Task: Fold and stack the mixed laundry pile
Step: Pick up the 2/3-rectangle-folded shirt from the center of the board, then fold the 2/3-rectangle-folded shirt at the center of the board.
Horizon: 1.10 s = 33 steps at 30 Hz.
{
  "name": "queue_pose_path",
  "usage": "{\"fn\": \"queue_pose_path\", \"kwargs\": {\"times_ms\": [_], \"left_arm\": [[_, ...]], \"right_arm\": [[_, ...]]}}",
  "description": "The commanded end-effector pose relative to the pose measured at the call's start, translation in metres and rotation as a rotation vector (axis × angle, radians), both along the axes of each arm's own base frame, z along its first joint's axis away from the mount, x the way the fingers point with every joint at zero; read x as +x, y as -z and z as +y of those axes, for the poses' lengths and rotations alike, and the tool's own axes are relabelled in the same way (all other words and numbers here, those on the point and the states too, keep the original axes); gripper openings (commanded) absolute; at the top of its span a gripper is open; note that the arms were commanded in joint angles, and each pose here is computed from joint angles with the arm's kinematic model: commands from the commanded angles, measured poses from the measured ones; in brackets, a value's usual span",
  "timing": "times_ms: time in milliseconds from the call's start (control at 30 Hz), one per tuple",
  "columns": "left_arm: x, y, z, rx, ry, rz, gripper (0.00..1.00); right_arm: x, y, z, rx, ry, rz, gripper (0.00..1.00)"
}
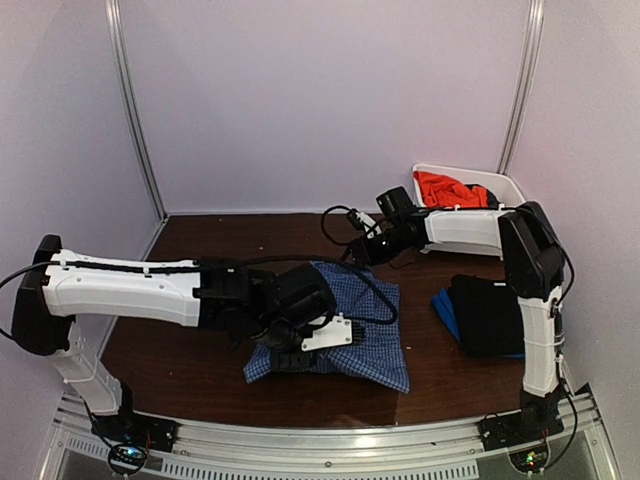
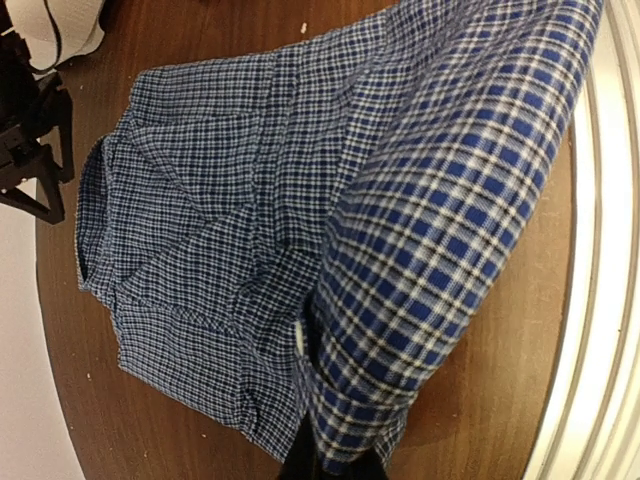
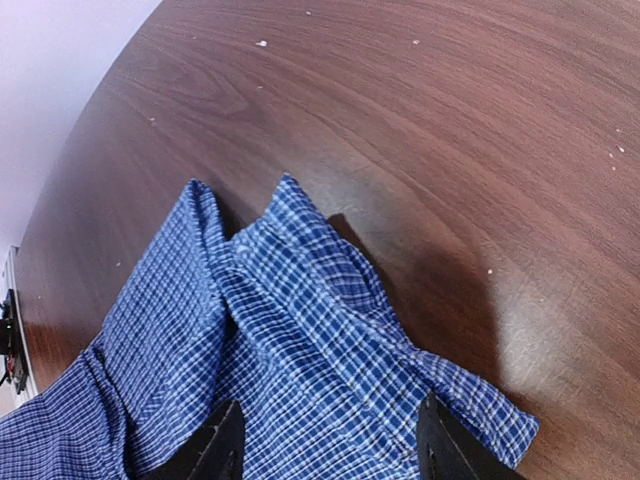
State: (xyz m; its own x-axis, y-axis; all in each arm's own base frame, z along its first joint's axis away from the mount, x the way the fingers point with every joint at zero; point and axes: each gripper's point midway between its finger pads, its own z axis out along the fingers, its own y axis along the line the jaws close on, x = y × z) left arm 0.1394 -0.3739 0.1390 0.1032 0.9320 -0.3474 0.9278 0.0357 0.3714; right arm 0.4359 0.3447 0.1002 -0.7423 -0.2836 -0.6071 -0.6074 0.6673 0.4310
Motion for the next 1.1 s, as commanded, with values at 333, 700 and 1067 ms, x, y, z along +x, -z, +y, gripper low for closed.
{"fn": "queue_pose_path", "kwargs": {"times_ms": [333,700,1067], "left_arm": [[0.116,-0.018,-0.030,-0.001,0.019,-0.092,0.01],[0.140,-0.017,-0.029,0.019,0.048,-0.068,0.02],[0.116,-0.016,-0.021,0.017,0.060,-0.041,0.02]], "right_arm": [[0.004,0.062,0.006,-0.022,-0.048,0.094,0.48],[0.002,0.027,0.007,-0.011,-0.080,0.025,0.51],[0.003,0.057,0.023,-0.048,-0.143,0.063,0.45]]}}
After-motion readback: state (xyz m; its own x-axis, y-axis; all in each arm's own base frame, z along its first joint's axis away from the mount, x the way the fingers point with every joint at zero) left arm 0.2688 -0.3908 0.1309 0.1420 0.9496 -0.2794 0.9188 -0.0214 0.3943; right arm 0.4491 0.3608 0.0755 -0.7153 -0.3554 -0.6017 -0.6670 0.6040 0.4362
